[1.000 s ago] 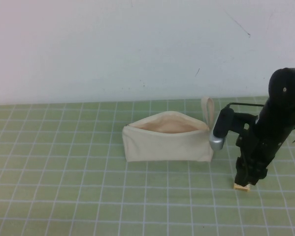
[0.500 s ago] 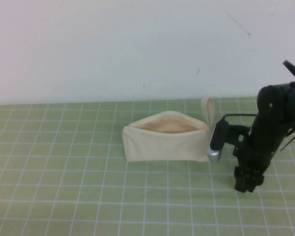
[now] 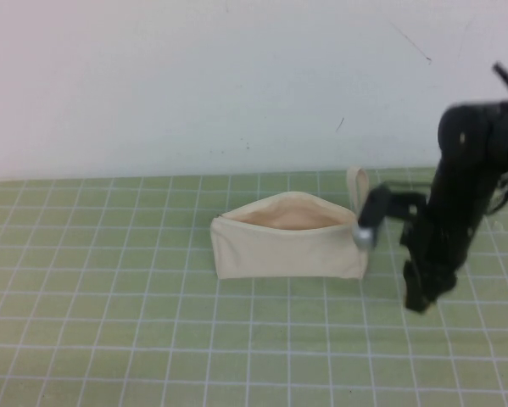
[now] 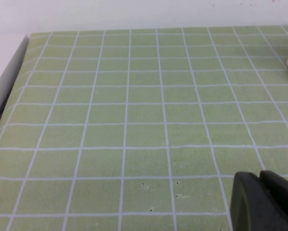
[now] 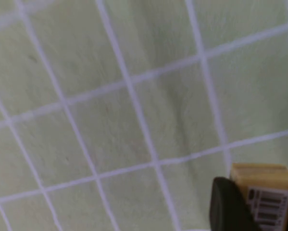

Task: Put eraser into pencil case
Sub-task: Pick up the eraser from the table, then place the eraser on the pencil case

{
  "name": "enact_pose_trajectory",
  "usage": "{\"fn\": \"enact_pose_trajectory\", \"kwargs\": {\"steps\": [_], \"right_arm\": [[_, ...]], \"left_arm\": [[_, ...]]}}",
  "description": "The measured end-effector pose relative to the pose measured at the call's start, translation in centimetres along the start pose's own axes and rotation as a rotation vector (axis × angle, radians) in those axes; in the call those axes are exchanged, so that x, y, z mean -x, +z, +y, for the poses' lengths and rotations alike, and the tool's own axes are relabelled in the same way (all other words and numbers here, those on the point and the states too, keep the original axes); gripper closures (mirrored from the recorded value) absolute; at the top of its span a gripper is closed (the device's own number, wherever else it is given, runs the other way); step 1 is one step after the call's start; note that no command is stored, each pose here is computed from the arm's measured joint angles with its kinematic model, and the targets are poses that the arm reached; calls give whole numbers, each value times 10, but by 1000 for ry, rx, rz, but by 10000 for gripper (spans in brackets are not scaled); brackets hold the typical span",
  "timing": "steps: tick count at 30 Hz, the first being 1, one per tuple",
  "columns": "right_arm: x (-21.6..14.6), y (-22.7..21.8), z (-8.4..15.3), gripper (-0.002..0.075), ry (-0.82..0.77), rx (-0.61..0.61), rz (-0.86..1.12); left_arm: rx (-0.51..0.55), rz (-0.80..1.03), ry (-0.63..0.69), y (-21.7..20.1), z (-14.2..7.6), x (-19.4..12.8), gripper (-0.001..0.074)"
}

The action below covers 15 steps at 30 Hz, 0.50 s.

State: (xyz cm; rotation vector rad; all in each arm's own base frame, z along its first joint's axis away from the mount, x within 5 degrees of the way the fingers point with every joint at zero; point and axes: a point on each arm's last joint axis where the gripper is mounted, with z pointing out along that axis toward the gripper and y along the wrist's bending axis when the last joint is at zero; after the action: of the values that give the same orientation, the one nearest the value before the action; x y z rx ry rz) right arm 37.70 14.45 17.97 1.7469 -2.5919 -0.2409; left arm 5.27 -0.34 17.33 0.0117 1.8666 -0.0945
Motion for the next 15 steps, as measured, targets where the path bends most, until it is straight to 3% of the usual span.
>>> {"fn": "enact_pose_trajectory", "kwargs": {"steps": [5, 10, 15], "right_arm": [[35, -65, -6, 515, 68, -65, -208], [67, -120, 7, 516, -6, -123, -416], [92, -131, 19, 516, -68, -146, -560]], "left_arm": [[0, 0, 0, 0, 0, 0, 736], [0, 0, 0, 0, 0, 0, 736], [0, 0, 0, 0, 0, 0, 736]]}}
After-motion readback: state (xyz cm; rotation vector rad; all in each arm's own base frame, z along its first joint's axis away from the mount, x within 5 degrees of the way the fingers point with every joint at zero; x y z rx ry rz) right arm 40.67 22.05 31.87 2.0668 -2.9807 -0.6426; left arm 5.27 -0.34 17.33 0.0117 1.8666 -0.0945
